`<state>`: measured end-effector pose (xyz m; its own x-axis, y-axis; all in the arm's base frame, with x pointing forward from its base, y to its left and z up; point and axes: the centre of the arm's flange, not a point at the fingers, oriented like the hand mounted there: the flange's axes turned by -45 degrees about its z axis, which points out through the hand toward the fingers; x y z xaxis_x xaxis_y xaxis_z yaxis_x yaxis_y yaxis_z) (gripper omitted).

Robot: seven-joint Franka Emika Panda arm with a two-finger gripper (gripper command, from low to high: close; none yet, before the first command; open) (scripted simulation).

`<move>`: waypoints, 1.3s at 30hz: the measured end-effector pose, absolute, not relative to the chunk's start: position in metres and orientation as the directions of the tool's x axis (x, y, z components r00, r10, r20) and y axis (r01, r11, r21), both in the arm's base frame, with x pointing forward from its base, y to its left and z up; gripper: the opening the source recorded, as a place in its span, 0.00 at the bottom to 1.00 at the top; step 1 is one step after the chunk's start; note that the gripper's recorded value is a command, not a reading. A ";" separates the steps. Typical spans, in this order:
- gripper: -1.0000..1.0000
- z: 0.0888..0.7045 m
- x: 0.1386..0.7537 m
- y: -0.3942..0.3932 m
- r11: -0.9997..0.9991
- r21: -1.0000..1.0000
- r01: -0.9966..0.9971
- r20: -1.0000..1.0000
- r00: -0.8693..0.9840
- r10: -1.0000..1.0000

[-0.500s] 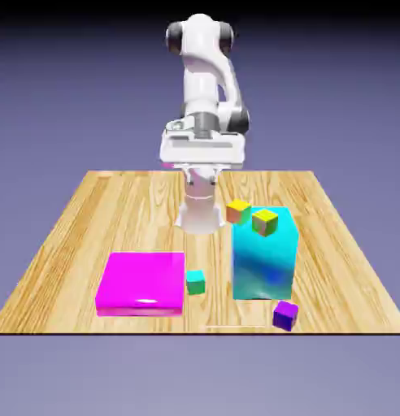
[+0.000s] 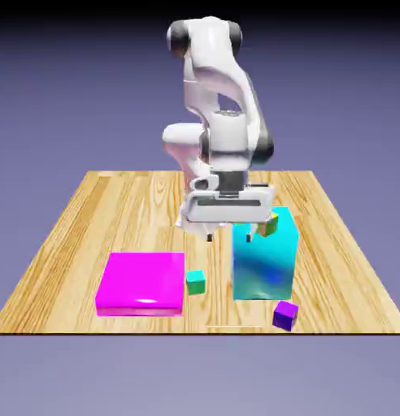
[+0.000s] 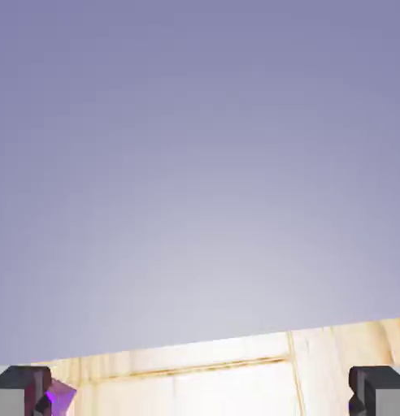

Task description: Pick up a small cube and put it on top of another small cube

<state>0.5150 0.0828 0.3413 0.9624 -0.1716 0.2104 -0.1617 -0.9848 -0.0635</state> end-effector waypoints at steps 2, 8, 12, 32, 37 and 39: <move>0.50 0.323 0.526 0.093 -0.978 -0.068 -0.196 0.138 0.969 -0.204; 0.50 0.269 0.551 0.125 -0.952 -0.070 -0.299 -0.082 0.952 -0.294; 0.50 0.235 0.563 0.146 -0.928 -0.060 -0.368 -0.227 0.910 -0.347; 0.00 0.168 0.575 0.196 -0.882 -0.012 -0.471 -0.551 0.739 -0.387; 0.00 0.209 0.563 0.174 -0.926 0.053 -0.374 -0.526 0.777 -0.344; 0.00 0.231 0.559 0.162 -0.933 0.072 -0.353 -0.516 0.787 -0.338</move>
<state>0.5593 0.1624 0.2308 0.7868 -0.3383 -0.5163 -0.3535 -0.9326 0.0723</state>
